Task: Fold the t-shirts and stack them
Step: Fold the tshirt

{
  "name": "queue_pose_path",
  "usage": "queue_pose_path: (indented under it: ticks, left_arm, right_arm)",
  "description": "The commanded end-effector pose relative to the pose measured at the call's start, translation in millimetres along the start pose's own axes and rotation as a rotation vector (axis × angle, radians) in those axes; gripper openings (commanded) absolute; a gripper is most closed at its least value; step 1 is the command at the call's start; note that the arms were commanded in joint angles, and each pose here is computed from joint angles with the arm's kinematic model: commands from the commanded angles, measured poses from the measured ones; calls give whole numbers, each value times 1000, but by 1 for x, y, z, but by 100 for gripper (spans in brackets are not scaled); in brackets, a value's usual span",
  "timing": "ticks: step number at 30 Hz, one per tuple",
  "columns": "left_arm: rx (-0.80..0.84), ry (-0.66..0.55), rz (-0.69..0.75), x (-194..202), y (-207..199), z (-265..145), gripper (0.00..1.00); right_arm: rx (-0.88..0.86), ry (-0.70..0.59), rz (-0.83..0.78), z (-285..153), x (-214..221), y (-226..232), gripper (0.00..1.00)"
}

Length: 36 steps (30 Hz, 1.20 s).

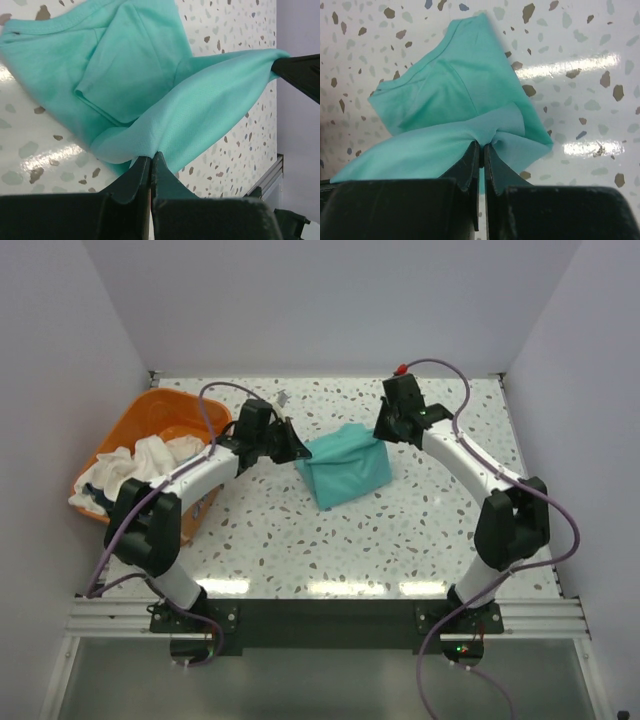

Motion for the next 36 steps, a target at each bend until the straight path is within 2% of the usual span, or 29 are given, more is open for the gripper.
queue_pose_path:
  ticks: [1, 8, 11, 12, 13, 14, 15, 16, 21, 22, 26, 30, 36]
  left_arm:
    - [44, -50, 38, -30, 3, 11, 0]
    - [-15, -70, -2, -53, 33, 46, 2]
    - [-38, -109, 7, -68, 40, 58, 31]
    - [-44, -108, 26, -71, 41, 61, 48]
    - [-34, -122, 41, -82, 37, 62, 60]
    - [-62, -101, 30, -81, 42, 66, 72]
    - [-69, -102, 43, -84, 41, 66, 100]
    - [-64, -109, 54, -90, 37, 64, 100]
    - [-66, -138, 69, -84, 26, 39, 100]
    - [-66, -144, 73, -82, 24, 36, 100]
    - [-16, -142, 119, -63, -1, 31, 100]
    - [34, -94, 124, -51, -8, 49, 100]
    - [16, -44, 116, -49, 12, 83, 100]
  right_arm:
    - [-78, -62, -9, 9, -28, 15, 0]
    - [-74, -17, -15, 66, -39, 30, 0]
    - [-68, -24, 0, 93, -38, 32, 1]
    - [-61, -14, 4, 105, -35, 31, 4]
    - [-62, -16, 6, 110, -36, 32, 27]
    - [-97, -29, 4, 111, -43, 39, 35]
    - [-104, -23, -19, 112, -46, 40, 44]
    - [-101, -11, -28, 115, -46, 41, 97]
    - [-139, -13, -62, 88, -52, 41, 99]
    - [-172, -44, -59, 68, -57, 43, 98]
    - [-287, 22, -52, 55, -30, 33, 99]
    - [-326, 102, -32, 63, -13, 30, 98]
    - [-324, 181, -25, 101, 0, 32, 99]
Point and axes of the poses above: each gripper's point midway between its finger pads, its own z axis out along the fingers, its own y axis along the line the jaws close on, x = y × z, the point moved 10 cm from there along -z, back along the fingers, and after that the axes turned 4 degrees about z, right-handed, at the moved point
